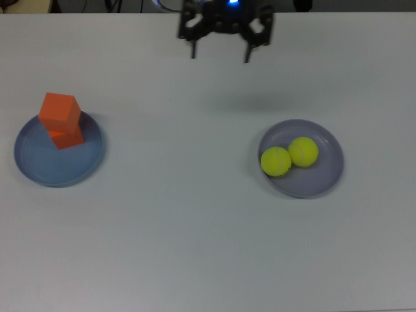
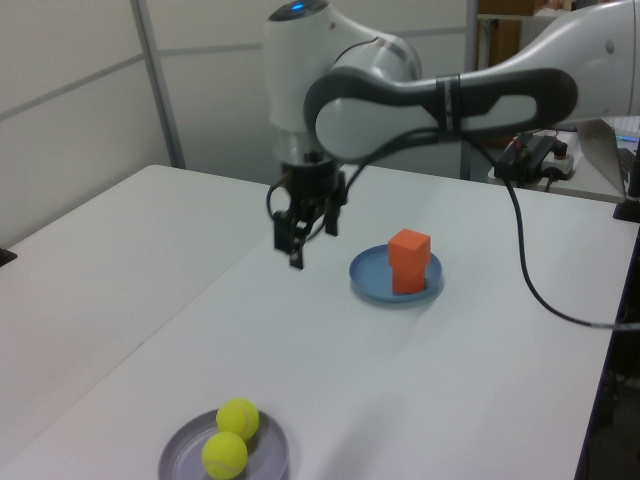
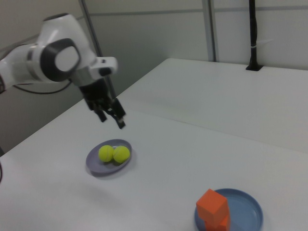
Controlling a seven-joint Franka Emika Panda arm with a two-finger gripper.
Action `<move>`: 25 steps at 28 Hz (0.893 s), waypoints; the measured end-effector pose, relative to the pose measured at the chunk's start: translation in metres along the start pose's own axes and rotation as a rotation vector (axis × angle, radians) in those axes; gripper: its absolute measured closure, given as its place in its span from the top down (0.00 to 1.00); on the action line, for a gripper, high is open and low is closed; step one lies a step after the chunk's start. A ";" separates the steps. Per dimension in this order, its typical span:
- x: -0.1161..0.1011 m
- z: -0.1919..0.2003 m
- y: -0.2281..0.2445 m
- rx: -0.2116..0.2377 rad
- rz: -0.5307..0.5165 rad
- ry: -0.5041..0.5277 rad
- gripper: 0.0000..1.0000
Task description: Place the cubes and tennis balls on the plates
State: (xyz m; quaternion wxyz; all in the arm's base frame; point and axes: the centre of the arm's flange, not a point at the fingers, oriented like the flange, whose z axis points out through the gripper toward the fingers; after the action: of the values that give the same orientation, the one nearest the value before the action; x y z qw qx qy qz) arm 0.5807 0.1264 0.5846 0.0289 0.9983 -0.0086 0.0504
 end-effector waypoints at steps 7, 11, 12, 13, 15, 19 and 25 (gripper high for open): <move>0.001 0.014 0.053 0.032 0.106 -0.041 1.00; -0.001 0.016 0.063 0.040 0.128 -0.049 1.00; -0.001 0.016 0.065 0.040 0.130 -0.048 1.00; -0.001 0.015 0.066 0.040 0.132 -0.047 1.00; -0.001 0.013 0.068 0.041 0.135 -0.044 1.00; -0.001 0.009 0.068 0.043 0.135 -0.034 1.00; -0.001 0.007 0.065 0.047 0.129 -0.032 1.00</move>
State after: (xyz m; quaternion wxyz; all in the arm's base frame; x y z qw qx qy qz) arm 0.5790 0.0613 0.5812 0.0020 0.9967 -0.0721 0.0365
